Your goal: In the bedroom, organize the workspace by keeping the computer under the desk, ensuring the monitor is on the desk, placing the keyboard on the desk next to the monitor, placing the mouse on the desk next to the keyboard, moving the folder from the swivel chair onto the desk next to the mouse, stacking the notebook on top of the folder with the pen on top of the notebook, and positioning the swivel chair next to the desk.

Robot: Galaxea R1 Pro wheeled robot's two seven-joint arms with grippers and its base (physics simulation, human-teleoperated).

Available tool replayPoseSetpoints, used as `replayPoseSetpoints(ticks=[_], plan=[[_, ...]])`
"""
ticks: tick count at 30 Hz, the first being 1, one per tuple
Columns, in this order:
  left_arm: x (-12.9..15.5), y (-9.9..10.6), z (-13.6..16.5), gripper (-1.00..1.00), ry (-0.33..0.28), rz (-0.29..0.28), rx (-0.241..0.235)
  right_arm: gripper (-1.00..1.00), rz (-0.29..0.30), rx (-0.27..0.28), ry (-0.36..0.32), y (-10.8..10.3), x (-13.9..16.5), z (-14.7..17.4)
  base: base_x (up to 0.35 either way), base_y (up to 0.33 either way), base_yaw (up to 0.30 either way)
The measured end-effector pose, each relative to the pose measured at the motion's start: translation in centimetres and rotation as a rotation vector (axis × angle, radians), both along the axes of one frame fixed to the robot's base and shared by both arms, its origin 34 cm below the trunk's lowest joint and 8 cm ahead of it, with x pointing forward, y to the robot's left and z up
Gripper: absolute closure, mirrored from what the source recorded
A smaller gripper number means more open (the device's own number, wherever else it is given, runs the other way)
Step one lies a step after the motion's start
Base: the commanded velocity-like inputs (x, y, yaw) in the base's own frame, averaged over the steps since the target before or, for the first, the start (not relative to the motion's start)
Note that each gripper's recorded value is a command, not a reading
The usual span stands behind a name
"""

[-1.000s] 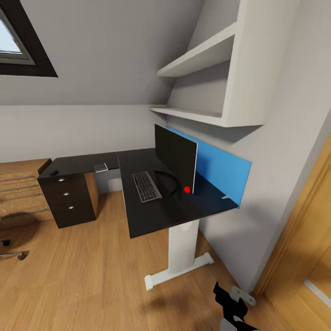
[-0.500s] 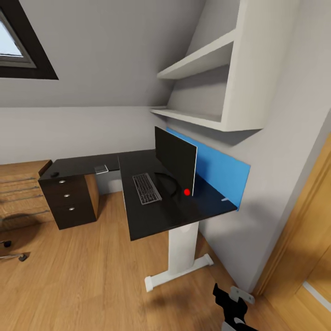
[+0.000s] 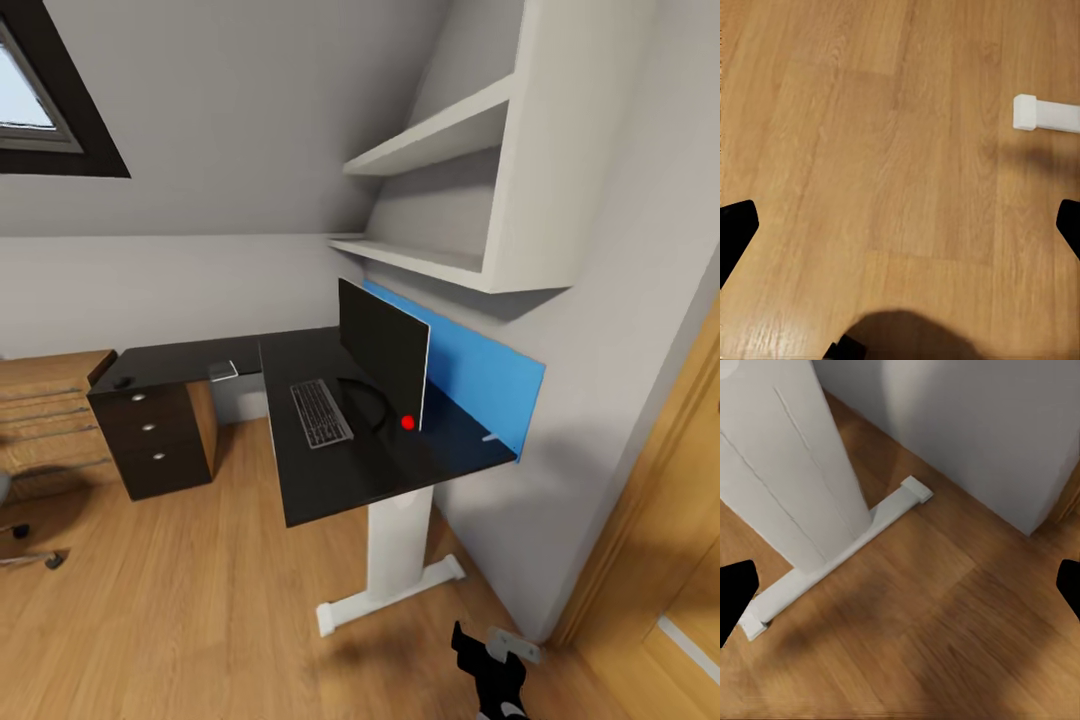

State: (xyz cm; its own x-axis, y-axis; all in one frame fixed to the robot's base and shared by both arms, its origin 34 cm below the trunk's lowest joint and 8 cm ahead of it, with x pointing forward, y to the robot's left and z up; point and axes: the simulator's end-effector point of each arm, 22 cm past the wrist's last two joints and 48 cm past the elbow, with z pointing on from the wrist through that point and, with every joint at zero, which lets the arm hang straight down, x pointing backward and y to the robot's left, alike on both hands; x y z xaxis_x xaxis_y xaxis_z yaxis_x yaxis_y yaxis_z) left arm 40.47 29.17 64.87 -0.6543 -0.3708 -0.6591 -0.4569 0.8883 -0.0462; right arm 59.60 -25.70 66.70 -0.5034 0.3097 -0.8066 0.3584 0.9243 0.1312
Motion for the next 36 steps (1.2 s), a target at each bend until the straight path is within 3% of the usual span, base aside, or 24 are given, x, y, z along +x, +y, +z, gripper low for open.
replayPoseSetpoints(ticks=[2,14,36], plan=[[-0.05,-0.12,-0.06,-1.00,0.002,-0.004,-0.001,-1.00,0.006,0.011,0.000,1.02,-0.02,-0.01,0.000,0.031,0.270],[-0.02,-0.12,-0.01,-1.00,-0.001,-0.003,-0.001,-1.00,0.004,0.013,0.000,1.00,-0.04,0.01,0.083,0.273,0.276],[-0.19,-0.14,-0.17,-1.00,0.005,-0.005,0.000,-1.00,0.003,0.012,0.006,0.90,-0.18,-0.26,0.240,0.262,0.274]])
